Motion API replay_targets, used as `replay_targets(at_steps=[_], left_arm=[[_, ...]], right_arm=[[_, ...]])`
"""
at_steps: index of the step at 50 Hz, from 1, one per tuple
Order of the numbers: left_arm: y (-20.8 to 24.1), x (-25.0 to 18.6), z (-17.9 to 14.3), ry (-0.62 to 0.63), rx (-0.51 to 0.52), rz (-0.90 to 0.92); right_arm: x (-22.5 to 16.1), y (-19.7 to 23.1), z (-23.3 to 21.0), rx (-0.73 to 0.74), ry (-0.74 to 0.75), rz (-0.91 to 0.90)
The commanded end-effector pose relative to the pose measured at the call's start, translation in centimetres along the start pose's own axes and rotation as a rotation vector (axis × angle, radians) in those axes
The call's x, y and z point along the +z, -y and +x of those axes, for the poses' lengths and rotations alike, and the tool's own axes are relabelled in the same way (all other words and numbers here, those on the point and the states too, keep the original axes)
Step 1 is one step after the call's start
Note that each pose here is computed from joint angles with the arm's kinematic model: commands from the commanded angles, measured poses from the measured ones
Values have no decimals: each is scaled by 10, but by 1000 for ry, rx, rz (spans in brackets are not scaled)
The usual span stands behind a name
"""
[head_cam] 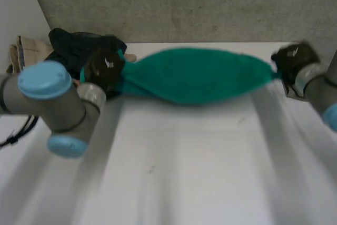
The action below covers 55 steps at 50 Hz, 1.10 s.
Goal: Fold the laundry.
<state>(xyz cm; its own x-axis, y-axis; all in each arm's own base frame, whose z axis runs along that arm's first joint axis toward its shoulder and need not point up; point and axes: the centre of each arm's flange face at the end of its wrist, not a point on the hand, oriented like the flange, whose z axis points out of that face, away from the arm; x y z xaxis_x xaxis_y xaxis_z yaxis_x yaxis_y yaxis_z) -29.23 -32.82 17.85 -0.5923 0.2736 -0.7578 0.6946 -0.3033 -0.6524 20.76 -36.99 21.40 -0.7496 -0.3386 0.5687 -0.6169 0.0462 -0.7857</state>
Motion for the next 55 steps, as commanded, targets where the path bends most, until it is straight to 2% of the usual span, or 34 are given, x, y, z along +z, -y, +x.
replay_targets(at_steps=[1, 11, 16, 21, 28, 33, 45, 55], left_arm=[[-27, -50, 29, -136, 16, -118], [-22, -65, 8, -93, -18, -129], [-27, -72, 4, -97, -142, -166], [-39, -79, 4, -135, -224, -249], [-46, -88, 12, -199, -234, -304], [-52, -92, 12, -201, -239, -329], [-46, -112, 1, -193, -244, -313], [-76, -103, -15, -233, -320, -310]], right_arm=[[-32, -43, -27, 28, 136, -124], [-36, -56, -18, 67, 142, -122], [-38, -59, -19, 69, 142, -128], [-37, -60, -18, 69, 140, -127], [-37, -60, -19, 69, 142, -130], [-38, -60, -18, 69, 141, -130], [-43, -56, -15, 63, 138, -120], [-41, -56, -10, 62, 121, -117]])
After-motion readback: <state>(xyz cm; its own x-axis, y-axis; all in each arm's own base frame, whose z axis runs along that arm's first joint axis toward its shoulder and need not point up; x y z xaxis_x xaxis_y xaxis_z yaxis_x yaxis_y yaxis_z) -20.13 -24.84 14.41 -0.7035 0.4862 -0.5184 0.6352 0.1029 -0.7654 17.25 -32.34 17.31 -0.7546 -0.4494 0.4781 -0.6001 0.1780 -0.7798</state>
